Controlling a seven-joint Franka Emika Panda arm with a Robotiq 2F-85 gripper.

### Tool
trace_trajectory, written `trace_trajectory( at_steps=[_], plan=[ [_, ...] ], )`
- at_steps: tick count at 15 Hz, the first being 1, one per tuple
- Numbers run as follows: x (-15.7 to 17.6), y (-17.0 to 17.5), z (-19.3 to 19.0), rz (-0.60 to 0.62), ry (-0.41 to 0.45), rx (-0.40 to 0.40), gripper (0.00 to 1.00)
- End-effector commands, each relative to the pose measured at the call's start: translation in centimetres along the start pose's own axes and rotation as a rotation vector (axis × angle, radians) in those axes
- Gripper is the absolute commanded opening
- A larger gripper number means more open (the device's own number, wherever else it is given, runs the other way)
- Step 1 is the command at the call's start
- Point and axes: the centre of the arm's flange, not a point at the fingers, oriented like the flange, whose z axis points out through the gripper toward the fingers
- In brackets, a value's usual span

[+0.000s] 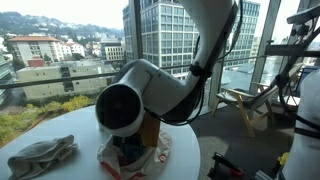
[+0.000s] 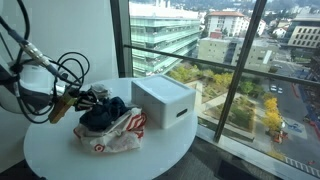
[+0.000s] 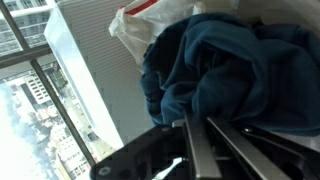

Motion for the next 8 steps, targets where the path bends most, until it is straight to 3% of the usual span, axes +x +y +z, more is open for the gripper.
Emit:
trace_trajectory(
  at_steps=[1,8],
  plan=[
    [-0.9,1.8,2.5,0.039,-0.014,0.011,0.04],
    [-3.9,2.3,10.6,0.097,-0.079,0.137,0.04]
  ],
)
